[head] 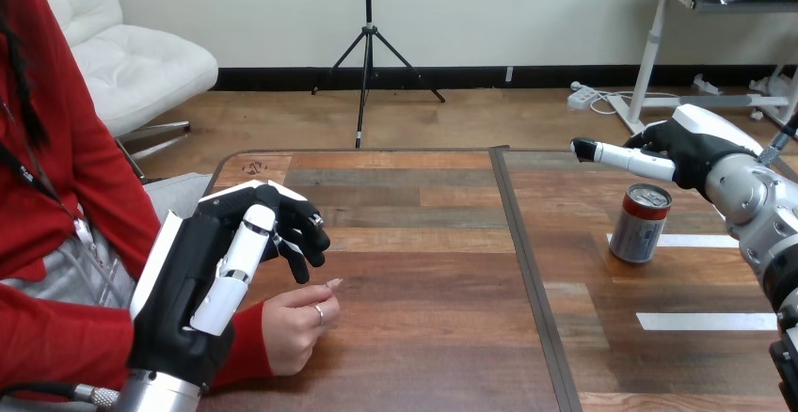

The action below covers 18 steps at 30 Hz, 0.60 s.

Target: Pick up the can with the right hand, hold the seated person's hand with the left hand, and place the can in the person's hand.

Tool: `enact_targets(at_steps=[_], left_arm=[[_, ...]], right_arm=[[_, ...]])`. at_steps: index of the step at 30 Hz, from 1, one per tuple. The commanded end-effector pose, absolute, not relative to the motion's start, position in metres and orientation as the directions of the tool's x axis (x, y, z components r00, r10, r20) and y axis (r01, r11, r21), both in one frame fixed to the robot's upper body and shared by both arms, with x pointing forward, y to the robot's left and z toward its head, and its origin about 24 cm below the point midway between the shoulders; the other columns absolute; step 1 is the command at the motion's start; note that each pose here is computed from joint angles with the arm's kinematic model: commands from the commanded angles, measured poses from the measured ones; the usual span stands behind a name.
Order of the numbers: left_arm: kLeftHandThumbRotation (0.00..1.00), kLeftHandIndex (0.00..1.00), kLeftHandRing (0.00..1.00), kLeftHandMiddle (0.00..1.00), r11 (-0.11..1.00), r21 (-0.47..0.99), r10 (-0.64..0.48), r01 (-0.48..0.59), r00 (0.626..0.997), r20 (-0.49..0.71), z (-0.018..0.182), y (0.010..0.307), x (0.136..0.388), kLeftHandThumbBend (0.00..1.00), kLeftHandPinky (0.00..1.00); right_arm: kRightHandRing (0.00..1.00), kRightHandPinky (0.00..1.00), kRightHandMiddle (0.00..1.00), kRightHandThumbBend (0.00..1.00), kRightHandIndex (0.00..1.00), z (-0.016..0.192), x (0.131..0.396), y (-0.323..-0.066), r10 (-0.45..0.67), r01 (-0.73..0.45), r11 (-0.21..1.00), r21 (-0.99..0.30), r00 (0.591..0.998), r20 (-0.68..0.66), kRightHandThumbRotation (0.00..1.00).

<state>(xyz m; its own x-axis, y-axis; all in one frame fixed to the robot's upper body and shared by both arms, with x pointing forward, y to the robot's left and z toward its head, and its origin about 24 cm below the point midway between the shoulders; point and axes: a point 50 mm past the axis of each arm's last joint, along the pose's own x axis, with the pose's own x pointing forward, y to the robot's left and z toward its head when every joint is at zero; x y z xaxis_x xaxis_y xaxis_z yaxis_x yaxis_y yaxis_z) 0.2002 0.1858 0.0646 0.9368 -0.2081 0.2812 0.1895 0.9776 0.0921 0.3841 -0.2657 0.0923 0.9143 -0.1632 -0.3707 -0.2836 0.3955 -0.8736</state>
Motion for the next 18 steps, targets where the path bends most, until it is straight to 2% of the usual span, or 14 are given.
enact_targets(at_steps=[1,9,15,18], left_arm=[[0.80,0.42,0.39,0.43,0.978,0.099,-0.209,0.186,0.917,0.339,0.075,0.187,0.203,0.07,0.27],[0.79,0.42,0.39,0.44,0.979,0.106,-0.200,0.175,0.922,0.332,0.075,0.188,0.201,0.09,0.27],[0.79,0.42,0.39,0.43,0.979,0.108,-0.198,0.172,0.922,0.332,0.075,0.189,0.201,0.09,0.27],[0.79,0.42,0.39,0.43,0.979,0.112,-0.198,0.169,0.921,0.335,0.075,0.190,0.200,0.11,0.27]], right_arm=[[0.84,0.78,0.84,1.00,0.79,0.097,0.386,-0.265,-0.162,-0.268,0.411,-0.871,0.919,-0.359,1.00],[0.84,0.78,0.85,1.00,0.81,0.089,0.384,-0.263,-0.157,-0.286,0.425,-0.859,0.911,-0.381,1.00],[0.79,0.72,0.82,1.00,0.80,0.087,0.383,-0.262,-0.158,-0.293,0.417,-0.860,0.909,-0.386,1.00],[0.76,0.66,0.79,1.00,0.79,0.084,0.382,-0.261,-0.161,-0.307,0.417,-0.855,0.901,-0.402,1.00]])
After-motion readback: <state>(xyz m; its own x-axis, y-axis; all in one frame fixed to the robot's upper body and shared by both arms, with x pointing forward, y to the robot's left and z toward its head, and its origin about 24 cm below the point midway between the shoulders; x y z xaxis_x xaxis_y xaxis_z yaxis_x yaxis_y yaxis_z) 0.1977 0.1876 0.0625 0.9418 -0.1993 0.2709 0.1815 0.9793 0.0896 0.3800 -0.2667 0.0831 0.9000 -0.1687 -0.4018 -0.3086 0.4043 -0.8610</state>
